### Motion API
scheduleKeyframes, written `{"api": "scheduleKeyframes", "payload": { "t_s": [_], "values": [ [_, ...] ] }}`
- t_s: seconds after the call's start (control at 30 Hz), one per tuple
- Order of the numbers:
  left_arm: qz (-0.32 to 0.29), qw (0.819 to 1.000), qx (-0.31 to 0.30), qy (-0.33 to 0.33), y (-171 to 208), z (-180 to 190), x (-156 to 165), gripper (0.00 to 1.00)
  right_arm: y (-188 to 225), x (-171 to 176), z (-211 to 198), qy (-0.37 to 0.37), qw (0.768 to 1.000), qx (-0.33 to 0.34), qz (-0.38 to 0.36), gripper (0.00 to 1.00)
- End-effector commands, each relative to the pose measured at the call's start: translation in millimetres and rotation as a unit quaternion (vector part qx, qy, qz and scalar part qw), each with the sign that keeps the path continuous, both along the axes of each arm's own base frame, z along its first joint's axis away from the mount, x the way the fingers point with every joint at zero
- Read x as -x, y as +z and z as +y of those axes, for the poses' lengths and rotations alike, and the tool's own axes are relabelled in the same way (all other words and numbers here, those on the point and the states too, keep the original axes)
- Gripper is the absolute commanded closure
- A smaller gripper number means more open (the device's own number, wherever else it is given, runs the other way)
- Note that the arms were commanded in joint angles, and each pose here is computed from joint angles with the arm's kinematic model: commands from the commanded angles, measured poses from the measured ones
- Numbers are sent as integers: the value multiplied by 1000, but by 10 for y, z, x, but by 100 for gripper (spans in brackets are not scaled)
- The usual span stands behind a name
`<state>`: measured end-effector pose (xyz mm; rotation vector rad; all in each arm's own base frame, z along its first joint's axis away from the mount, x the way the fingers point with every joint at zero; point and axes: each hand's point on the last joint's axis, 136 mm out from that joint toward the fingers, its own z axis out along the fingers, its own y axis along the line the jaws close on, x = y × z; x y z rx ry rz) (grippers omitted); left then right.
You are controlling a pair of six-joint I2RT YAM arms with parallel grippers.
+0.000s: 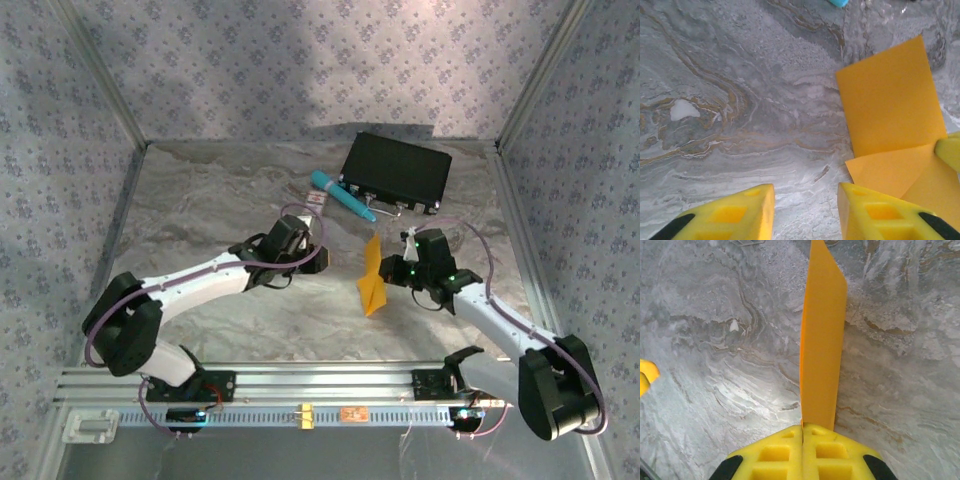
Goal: Fold a paper plane with a square sheet of paper (pick it up from the middle)
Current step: Turn over the paper at the center of the table.
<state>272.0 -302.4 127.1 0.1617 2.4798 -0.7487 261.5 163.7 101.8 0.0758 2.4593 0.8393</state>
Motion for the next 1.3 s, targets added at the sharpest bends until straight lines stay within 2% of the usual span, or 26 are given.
{"api": "scheduleKeyframes", "payload": {
  "t_s": [0.0,0.13,0.27,0.43,0.57,0.67,0.8,0.9,1.1,1.27],
  "values": [
    [-19,999,7,33,109,119,-57,59,114,25,-77,3,999,46,-16,97],
    [-27,999,8,39,154,184,-50,49,199,57,-115,3,997,70,-30,97],
    [-36,999,-3,23,203,189,-35,44,265,83,-159,-2,995,88,-37,97],
    [-47,998,-4,38,218,252,-61,37,381,83,-337,-26,984,172,-40,97],
    [-52,997,-22,58,195,348,-97,32,437,128,-694,-66,949,308,-26,99],
    [-54,994,-37,87,186,479,-124,28,518,115,-898,-102,917,384,-25,99],
    [-56,987,-57,139,173,749,-156,23,595,66,-966,-119,870,478,-25,100],
    [-56,980,-55,185,159,989,-163,20,518,10,-807,-99,851,516,-15,100],
    [-52,957,-54,280,117,1554,-88,19,84,-113,-7,0,871,492,-3,100],
    [-68,945,-82,309,190,1805,-10,18,-264,-150,716,88,883,461,20,96]
  ]
}}
